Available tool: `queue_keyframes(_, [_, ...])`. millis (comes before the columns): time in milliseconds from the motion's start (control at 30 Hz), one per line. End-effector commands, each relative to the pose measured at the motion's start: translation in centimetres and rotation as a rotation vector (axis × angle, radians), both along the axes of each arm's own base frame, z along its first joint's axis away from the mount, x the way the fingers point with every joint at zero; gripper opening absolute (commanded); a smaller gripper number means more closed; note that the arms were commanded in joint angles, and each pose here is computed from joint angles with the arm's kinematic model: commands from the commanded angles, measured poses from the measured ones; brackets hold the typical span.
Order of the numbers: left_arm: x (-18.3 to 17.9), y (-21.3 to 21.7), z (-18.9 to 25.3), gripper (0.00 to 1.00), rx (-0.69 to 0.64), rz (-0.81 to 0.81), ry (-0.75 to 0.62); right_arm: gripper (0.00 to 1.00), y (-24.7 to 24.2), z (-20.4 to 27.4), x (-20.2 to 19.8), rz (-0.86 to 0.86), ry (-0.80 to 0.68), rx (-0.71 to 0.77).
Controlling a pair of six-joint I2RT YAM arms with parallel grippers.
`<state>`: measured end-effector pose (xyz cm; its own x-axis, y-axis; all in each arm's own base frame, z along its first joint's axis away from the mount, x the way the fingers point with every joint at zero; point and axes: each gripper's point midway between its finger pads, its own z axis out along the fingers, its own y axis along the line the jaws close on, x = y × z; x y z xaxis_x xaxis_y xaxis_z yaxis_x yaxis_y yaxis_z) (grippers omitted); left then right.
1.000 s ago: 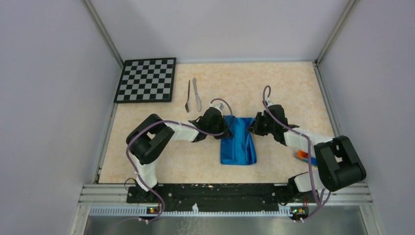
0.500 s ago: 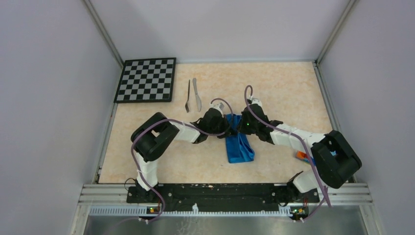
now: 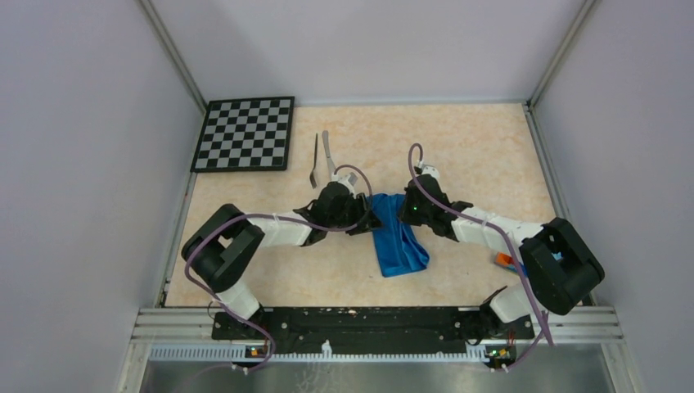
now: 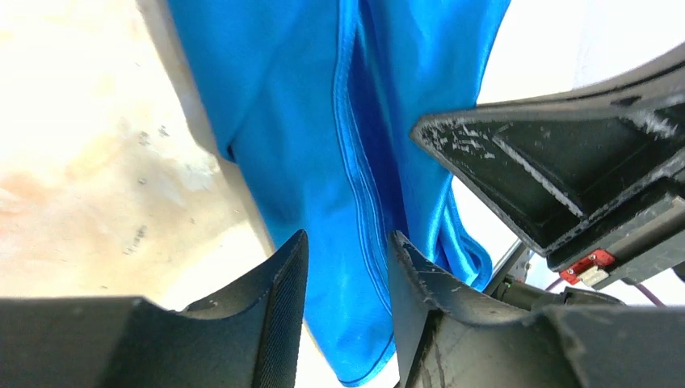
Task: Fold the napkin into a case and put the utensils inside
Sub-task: Fold the 2/3-rectangle-folded napkin at the center of the board.
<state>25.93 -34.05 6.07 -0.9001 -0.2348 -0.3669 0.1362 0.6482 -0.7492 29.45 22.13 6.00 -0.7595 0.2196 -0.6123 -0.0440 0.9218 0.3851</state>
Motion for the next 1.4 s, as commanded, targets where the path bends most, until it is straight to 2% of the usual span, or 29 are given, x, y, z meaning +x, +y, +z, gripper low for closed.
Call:
queue_keyframes(0, [0.7, 1.2, -0.2, 0.45, 0.013, 0.005, -0.01, 0.0, 1.0, 1.9, 1.3, 0.008, -0.051, 0.021])
queue_keyframes(100, [1.0, 0.7, -1.6, 0.39, 0.027, -0.012, 0.007, 0.0, 1.4, 2.2, 1.5, 0.009, -0.052, 0.016])
queue_keyframes(200, [1.2, 0.5, -3.3, 0.27, 0.046, -0.011, 0.034, 0.0, 1.9, 2.4, 1.4, 0.012, -0.05, 0.006])
queue_keyframes(367, [1.0, -0.1, -4.2, 0.2, 0.044, -0.02, 0.053, 0.0, 3.7, 2.4, 1.0, 0.03, -0.048, -0.002])
queue_keyframes(767, [0.7, 0.6, -4.3, 0.17, 0.063, -0.013, 0.046, 0.0, 6.1, -0.2, 0.5, 0.089, -0.03, 0.008])
queue_keyframes(1100, [0.8, 0.5, -4.4, 0.15, 0.06, -0.025, 0.024, 0.0, 7.1, -0.4, 0.1, 0.064, -0.032, 0.135])
queue_keyframes(1367, [0.2, 2.5, -3.9, 0.23, 0.14, -0.021, -0.009, 0.0, 6.2, -1.6, 0.0, 0.106, -0.049, 0.102])
